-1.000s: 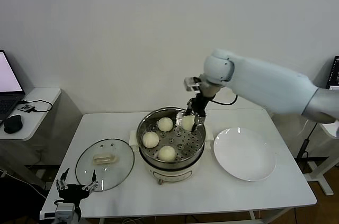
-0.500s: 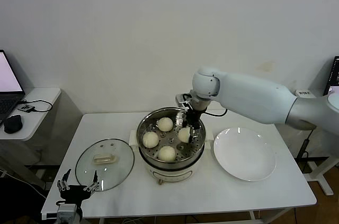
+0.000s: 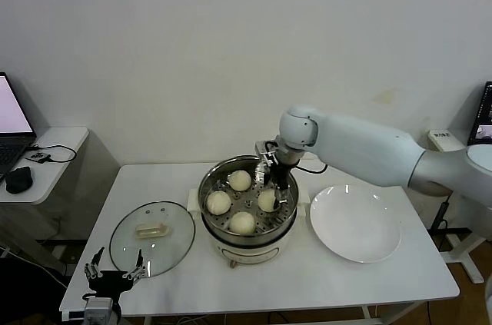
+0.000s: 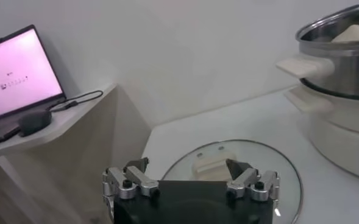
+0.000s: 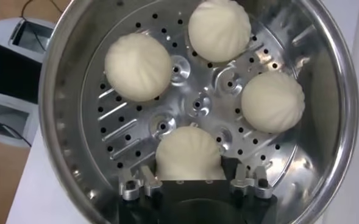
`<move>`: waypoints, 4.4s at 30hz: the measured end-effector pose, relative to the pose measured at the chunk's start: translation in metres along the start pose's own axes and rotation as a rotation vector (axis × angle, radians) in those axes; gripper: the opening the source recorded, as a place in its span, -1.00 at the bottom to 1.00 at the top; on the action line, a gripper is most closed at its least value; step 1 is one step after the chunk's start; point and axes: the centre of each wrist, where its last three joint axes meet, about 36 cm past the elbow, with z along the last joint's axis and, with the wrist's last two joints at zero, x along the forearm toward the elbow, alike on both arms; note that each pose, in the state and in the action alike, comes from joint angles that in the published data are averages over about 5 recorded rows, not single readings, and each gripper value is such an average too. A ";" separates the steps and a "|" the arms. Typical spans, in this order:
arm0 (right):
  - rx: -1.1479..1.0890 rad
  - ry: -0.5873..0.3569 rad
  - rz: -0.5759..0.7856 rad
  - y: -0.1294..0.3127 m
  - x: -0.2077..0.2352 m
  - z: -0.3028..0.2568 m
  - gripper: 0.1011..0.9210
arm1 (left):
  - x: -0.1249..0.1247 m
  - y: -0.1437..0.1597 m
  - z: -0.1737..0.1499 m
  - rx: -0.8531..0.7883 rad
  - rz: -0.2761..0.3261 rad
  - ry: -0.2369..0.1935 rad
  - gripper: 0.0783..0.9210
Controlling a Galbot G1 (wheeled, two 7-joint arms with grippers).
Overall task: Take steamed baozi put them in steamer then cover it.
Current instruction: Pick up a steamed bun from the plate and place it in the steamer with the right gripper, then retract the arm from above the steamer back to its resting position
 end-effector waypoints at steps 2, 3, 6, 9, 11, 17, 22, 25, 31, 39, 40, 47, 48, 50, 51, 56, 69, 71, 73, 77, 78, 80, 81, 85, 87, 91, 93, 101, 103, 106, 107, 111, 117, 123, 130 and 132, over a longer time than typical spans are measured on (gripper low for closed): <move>-0.011 -0.010 0.008 0.000 0.005 0.002 0.75 | 0.000 0.000 -0.001 0.000 -0.002 -0.001 0.77; -0.018 -0.017 0.013 0.000 0.008 0.004 0.76 | 0.001 0.000 -0.001 -0.001 -0.002 -0.001 0.77; -0.046 -0.052 0.038 0.001 0.021 0.012 0.76 | 0.002 0.000 -0.002 -0.004 -0.003 -0.002 0.77; -0.082 -0.115 0.091 0.004 0.039 0.023 0.76 | 0.002 0.000 -0.002 -0.006 -0.003 -0.004 0.77; -0.107 -0.172 0.145 0.007 0.050 0.031 0.76 | 0.001 -0.002 -0.001 -0.005 -0.002 -0.006 0.77; -0.217 -0.387 0.406 0.029 0.075 0.054 0.76 | 0.000 -0.006 -0.002 0.007 -0.001 -0.017 0.77; -0.378 -0.557 0.675 0.065 0.078 0.082 0.76 | -0.002 -0.009 -0.003 0.003 0.005 -0.035 0.77; -0.488 -0.640 0.820 0.091 0.072 0.101 0.76 | -0.002 -0.010 -0.003 -0.002 0.015 -0.043 0.77; -0.698 -0.775 1.036 0.146 0.048 0.132 0.76 | -0.003 -0.009 -0.002 -0.023 0.031 -0.055 0.77; -0.954 -0.909 1.237 0.226 -0.002 0.157 0.76 | -0.010 -0.007 0.004 -0.068 0.027 -0.072 0.77; -0.987 -0.919 1.257 0.236 -0.009 0.160 0.76 | -0.011 -0.007 0.005 -0.075 0.026 -0.074 0.77; -1.218 -0.921 1.318 0.310 -0.066 0.173 0.76 | -0.020 -0.008 0.010 -0.129 0.019 -0.095 0.77; -1.245 -0.915 1.317 0.320 -0.074 0.174 0.76 | -0.021 -0.009 0.011 -0.137 0.018 -0.099 0.77; -1.291 -0.901 1.310 0.339 -0.088 0.175 0.76 | -0.024 -0.010 0.012 -0.152 0.016 -0.110 0.77; -1.312 -0.892 1.306 0.348 -0.094 0.176 0.76 | -0.025 -0.010 0.012 -0.158 0.014 -0.116 0.77; -1.386 -0.866 1.279 0.383 -0.118 0.173 0.76 | -0.033 -0.013 0.012 -0.215 0.002 -0.168 0.77; -1.450 -0.831 1.257 0.426 -0.140 0.161 0.76 | -0.053 -0.025 0.047 -0.823 -0.125 -0.372 0.77; -1.451 -0.830 1.254 0.428 -0.142 0.159 0.76 | -0.056 -0.025 0.053 -0.925 -0.115 -0.394 0.77; -1.451 -0.830 1.254 0.431 -0.143 0.157 0.76 | -0.061 -0.023 0.058 -1.015 -0.100 -0.405 0.77; -1.453 -0.831 1.256 0.434 -0.144 0.154 0.76 | -0.070 -0.021 0.064 -1.145 -0.069 -0.391 0.77; -1.454 -0.832 1.256 0.434 -0.145 0.153 0.76 | -0.072 -0.021 0.065 -1.169 -0.061 -0.384 0.77; -1.454 -0.832 1.253 0.435 -0.146 0.151 0.76 | -0.077 -0.021 0.067 -1.211 -0.050 -0.368 0.77; -1.454 -0.833 1.251 0.435 -0.146 0.150 0.76 | -0.080 -0.022 0.068 -1.230 -0.047 -0.359 0.77; -1.452 -0.833 1.249 0.438 -0.148 0.146 0.76 | -0.091 -0.020 0.070 -1.291 -0.046 -0.317 0.77; -1.453 -0.832 1.249 0.439 -0.149 0.144 0.76 | -0.097 -0.019 0.070 -1.314 -0.048 -0.294 0.77; -1.456 -0.830 1.250 0.442 -0.152 0.141 0.76 | -0.107 -0.019 0.068 -1.341 -0.057 -0.246 0.77; -1.457 -0.827 1.251 0.443 -0.153 0.140 0.76 | -0.111 -0.019 0.066 -1.349 -0.062 -0.225 0.77; -1.452 -0.819 1.256 0.447 -0.156 0.136 0.76 | -0.124 -0.024 0.062 -1.353 -0.077 -0.157 0.77; -1.450 -0.818 1.257 0.447 -0.156 0.135 0.76 | -0.126 -0.025 0.061 -1.350 -0.079 -0.146 0.77; -1.449 -0.818 1.259 0.447 -0.157 0.134 0.76 | -0.129 -0.027 0.060 -1.344 -0.082 -0.134 0.77; -1.449 -0.817 1.260 0.447 -0.157 0.133 0.76 | -0.130 -0.028 0.059 -1.341 -0.082 -0.130 0.77; -1.449 -0.813 1.262 0.449 -0.158 0.133 0.76 | -0.135 -0.033 0.057 -1.335 -0.082 -0.114 0.77; -1.451 -0.804 1.266 0.452 -0.158 0.134 0.76 | -0.143 -0.040 0.055 -1.326 -0.076 -0.092 0.77; -1.452 -0.796 1.273 0.456 -0.157 0.135 0.76 | -0.154 -0.045 0.050 -1.308 -0.091 -0.073 0.77; -1.453 -0.793 1.277 0.456 -0.158 0.136 0.76 | -0.166 -0.049 0.043 -1.287 -0.107 -0.070 0.77; -1.451 -0.791 1.277 0.457 -0.158 0.136 0.76 | -0.169 -0.050 0.041 -1.279 -0.114 -0.069 0.77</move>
